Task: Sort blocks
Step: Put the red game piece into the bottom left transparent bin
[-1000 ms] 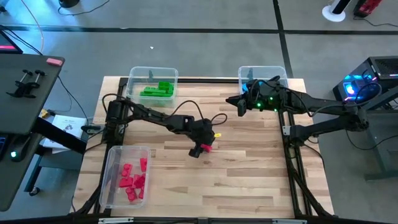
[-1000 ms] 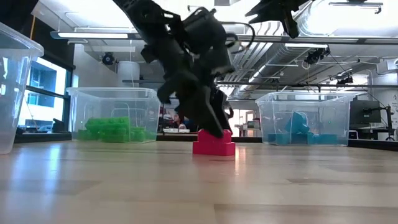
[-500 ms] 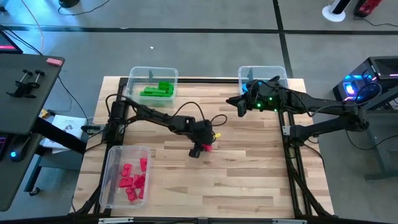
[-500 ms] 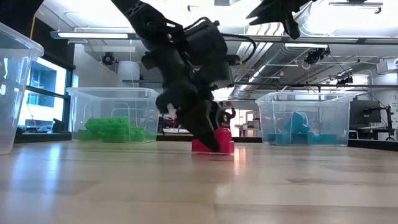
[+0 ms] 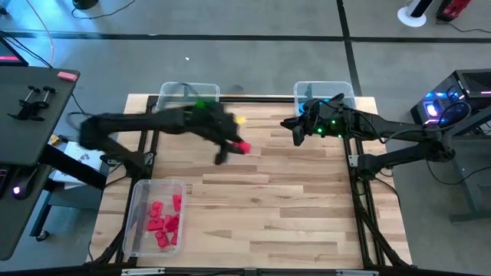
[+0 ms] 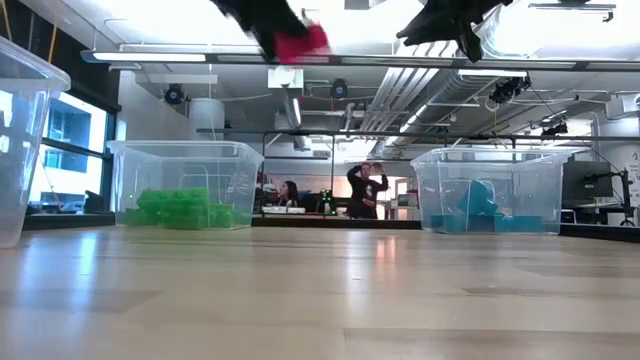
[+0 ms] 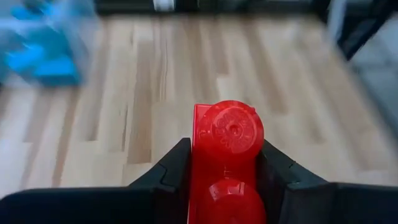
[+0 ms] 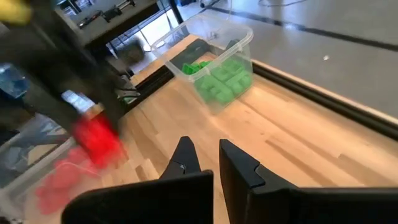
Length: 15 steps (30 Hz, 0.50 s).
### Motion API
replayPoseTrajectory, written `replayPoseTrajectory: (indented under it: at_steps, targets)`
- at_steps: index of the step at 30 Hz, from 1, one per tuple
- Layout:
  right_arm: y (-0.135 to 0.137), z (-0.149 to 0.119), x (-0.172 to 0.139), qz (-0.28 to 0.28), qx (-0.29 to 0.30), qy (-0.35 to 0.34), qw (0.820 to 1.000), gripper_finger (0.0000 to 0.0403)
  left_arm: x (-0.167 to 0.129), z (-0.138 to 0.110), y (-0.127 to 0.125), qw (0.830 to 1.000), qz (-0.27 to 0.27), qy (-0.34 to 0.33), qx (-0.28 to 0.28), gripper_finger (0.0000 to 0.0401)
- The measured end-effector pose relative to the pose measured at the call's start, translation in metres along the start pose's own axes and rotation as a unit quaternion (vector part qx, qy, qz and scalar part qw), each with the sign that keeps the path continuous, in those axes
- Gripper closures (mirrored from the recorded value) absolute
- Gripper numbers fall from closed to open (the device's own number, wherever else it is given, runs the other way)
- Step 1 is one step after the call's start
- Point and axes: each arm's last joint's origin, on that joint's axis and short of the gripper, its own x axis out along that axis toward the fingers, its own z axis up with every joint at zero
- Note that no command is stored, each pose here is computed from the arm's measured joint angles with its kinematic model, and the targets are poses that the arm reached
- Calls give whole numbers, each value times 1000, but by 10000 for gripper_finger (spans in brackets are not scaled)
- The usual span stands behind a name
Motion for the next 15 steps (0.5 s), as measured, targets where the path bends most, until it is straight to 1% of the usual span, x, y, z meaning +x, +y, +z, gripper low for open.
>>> replayPoseTrajectory:
  at_steps: [3,4,6,8,10,12,15]
  targets:
    - [-2,1,0,-9,-13,-5,1000,403,-61,11,-18,997,1,-58,-43,306]
    - [-2,1,0,-11,-16,-6,1000,403,-78,12,-26,995,-4,-77,-63,306]
    - [-3,2,1,-14,-24,-7,1000,403,-101,5,-46,991,-15,-87,-103,306]
    - [-4,2,1,-16,-33,-7,999,403,-113,-8,-66,986,-7,-68,-150,306]
    - [-4,2,1,-15,-41,-7,999,403,-120,-24,-86,978,7,-53,-199,306]
    - [-4,2,1,-15,-51,-7,999,403,-127,-38,-106,968,3,-67,-241,306]
    - [-4,2,1,-12,-59,-6,998,403,-132,-57,-130,949,5,-109,-295,305]
